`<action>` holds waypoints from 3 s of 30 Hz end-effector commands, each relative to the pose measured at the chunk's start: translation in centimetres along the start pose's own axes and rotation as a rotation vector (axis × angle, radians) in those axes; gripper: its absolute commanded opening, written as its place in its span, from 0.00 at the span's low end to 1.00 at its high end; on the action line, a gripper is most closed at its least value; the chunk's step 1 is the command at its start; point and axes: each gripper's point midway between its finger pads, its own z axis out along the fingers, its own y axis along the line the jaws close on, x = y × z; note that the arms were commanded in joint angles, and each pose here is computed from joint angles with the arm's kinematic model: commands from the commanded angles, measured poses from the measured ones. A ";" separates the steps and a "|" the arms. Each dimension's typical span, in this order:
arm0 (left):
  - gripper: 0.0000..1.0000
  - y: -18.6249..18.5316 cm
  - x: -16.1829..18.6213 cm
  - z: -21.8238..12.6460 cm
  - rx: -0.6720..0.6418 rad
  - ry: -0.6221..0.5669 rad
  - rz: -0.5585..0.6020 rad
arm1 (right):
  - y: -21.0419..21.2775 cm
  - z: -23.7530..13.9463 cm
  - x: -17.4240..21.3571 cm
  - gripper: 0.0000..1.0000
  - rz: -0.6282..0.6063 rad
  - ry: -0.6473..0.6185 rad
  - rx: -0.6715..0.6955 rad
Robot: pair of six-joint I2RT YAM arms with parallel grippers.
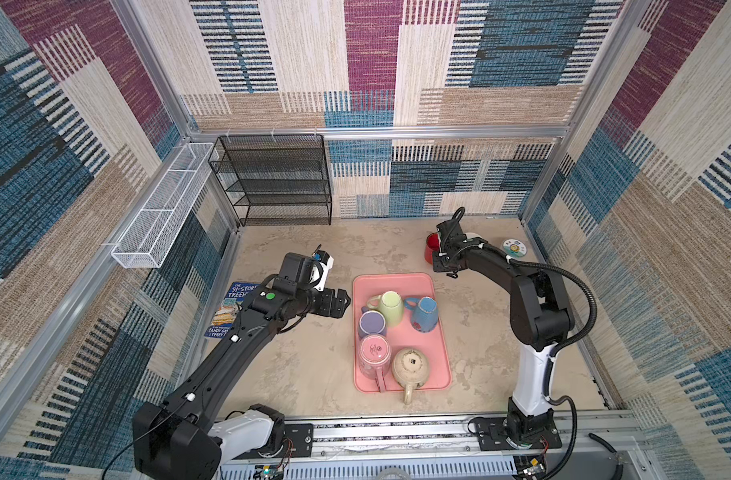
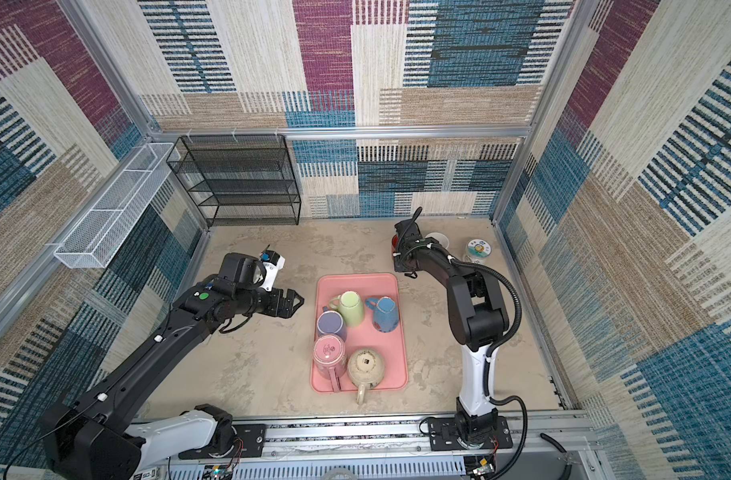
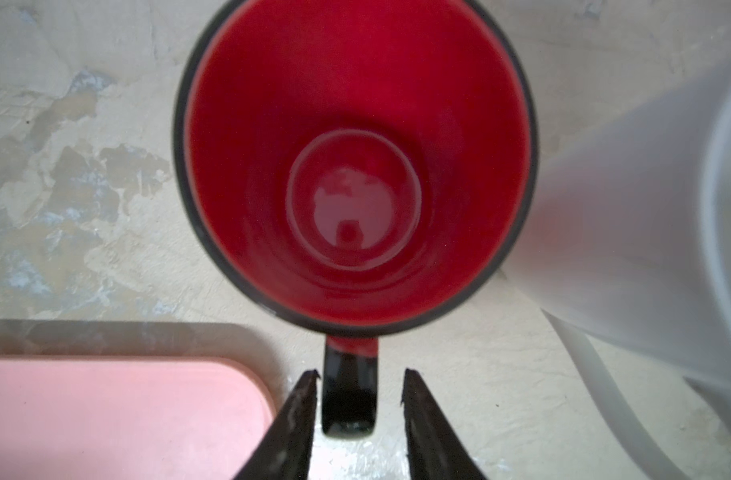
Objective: Turn the mug right side up
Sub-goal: 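Lower the red mug onto the table beside the white mug and open the right gripper, then move both grippers over the upside-down light green mug on the tray, then lower the left gripper onto the light green mug base and close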
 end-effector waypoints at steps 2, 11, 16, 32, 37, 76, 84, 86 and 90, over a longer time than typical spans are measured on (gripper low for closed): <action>0.94 0.4 -0.3 -0.4 -0.026 -0.016 0.035 | 0.5 -0.8 -1.0 0.47 0.022 -0.044 -0.030; 0.91 0.6 -0.8 0.5 -0.032 0.004 0.033 | 1.5 -5.5 -2.8 0.57 0.023 -0.154 -0.068; 0.82 0.0 -1.7 1.1 -0.006 0.025 0.018 | 3.6 -10.5 -3.4 0.59 -0.002 -0.261 -0.130; 0.42 0.1 -4.7 6.7 0.012 0.137 -0.030 | 11.2 -18.0 5.2 0.60 -0.126 -0.261 -0.437; 0.27 0.0 -4.6 9.3 0.016 0.187 -0.055 | 12.6 -18.0 8.5 0.58 -0.155 -0.225 -0.495; 0.00 -3.2 -1.8 17.8 0.076 0.283 -0.050 | 18.5 -12.1 14.1 0.27 -0.154 -0.029 -0.599; 0.00 -3.4 -0.9 17.1 0.070 0.279 -0.045 | 18.7 -11.0 12.7 0.26 -0.175 -0.035 -0.541; 0.00 -3.5 -0.7 17.0 0.071 0.275 -0.048 | 18.7 -10.7 12.4 0.26 -0.180 -0.037 -0.527; 0.00 -3.4 -0.4 16.8 0.067 0.270 -0.051 | 18.9 -10.0 11.5 0.26 -0.182 -0.038 -0.514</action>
